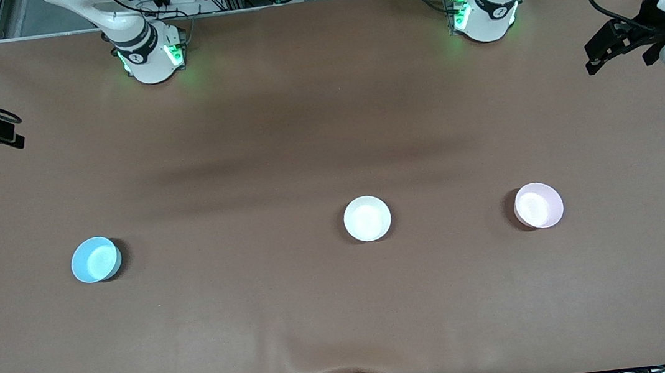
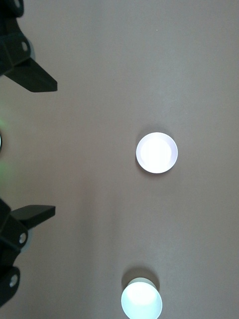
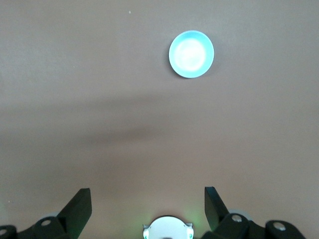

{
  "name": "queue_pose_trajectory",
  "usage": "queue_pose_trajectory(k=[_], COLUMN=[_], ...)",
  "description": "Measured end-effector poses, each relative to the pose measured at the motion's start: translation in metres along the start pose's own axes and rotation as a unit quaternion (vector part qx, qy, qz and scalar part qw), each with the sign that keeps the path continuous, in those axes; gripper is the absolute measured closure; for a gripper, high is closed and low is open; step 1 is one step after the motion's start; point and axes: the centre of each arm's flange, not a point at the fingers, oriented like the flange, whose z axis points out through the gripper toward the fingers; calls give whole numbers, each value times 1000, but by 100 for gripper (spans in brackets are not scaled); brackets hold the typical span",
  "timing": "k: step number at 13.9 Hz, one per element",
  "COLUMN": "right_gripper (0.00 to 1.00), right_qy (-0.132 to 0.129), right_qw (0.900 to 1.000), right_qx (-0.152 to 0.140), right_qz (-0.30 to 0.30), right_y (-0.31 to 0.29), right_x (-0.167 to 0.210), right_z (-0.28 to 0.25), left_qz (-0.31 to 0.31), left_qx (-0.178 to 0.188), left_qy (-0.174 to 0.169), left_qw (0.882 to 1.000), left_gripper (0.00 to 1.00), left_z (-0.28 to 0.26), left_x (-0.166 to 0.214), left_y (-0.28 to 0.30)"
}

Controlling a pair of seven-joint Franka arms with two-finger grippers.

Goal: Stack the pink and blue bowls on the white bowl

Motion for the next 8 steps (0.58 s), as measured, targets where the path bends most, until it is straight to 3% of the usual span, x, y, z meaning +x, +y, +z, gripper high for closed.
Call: queue_pose_trajectory(k=[8], right_gripper=[0], right_qy=[-8], right_qw=[1000], right_qx=[2], right_qz=[15], right_y=[16], right_x=[1], right_z=[4], left_qz=[-3], left_qx=[0], left_qy=[-1], left_qw=[1000], left_gripper=[0], left_z=[3], left_x=[3], left_y=[-5])
